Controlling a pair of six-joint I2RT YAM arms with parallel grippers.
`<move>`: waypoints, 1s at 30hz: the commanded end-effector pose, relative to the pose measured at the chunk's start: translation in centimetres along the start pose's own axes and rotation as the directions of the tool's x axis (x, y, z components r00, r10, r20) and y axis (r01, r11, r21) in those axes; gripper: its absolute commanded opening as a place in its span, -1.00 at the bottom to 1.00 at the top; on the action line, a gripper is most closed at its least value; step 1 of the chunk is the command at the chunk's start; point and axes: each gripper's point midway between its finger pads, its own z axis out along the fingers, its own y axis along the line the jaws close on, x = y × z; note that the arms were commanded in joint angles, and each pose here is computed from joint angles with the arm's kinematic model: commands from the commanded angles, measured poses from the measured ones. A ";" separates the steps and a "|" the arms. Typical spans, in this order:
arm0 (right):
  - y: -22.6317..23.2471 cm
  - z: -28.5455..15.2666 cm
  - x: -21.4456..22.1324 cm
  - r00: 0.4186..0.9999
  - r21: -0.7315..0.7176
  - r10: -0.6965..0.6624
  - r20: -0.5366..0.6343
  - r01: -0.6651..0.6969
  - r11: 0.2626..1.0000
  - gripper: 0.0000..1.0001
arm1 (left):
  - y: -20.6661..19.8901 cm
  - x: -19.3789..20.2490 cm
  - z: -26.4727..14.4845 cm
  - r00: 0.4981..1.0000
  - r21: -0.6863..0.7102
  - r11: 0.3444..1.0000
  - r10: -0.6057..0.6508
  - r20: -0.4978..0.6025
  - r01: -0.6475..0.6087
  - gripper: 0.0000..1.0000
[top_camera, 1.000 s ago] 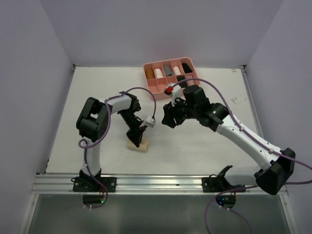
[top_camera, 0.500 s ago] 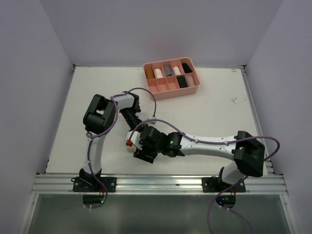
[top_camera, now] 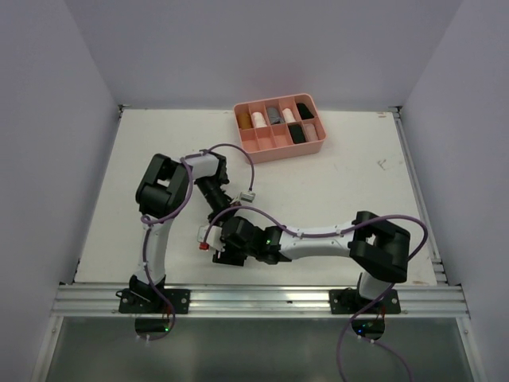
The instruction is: Roll the underwear
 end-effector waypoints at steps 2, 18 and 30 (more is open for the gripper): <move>-1.1 1.0 -1.1 0.997 0.052 -0.065 0.046 0.063 0.997 0.29 | 7.0 3.3 0.7 0.980 -0.129 0.980 0.130 -0.151 -0.150 -0.75; 3.1 2.6 2.5 0.997 -0.176 0.064 -0.045 -0.071 0.982 -0.88 | 7.4 -0.3 -3.1 0.983 -0.255 0.950 0.181 -0.010 -0.177 -0.41; 2.7 3.4 5.2 0.832 -0.276 0.496 -0.248 -0.552 0.787 -1.00 | 4.7 -3.3 -23.2 0.855 -0.683 0.730 0.343 0.388 0.017 -0.11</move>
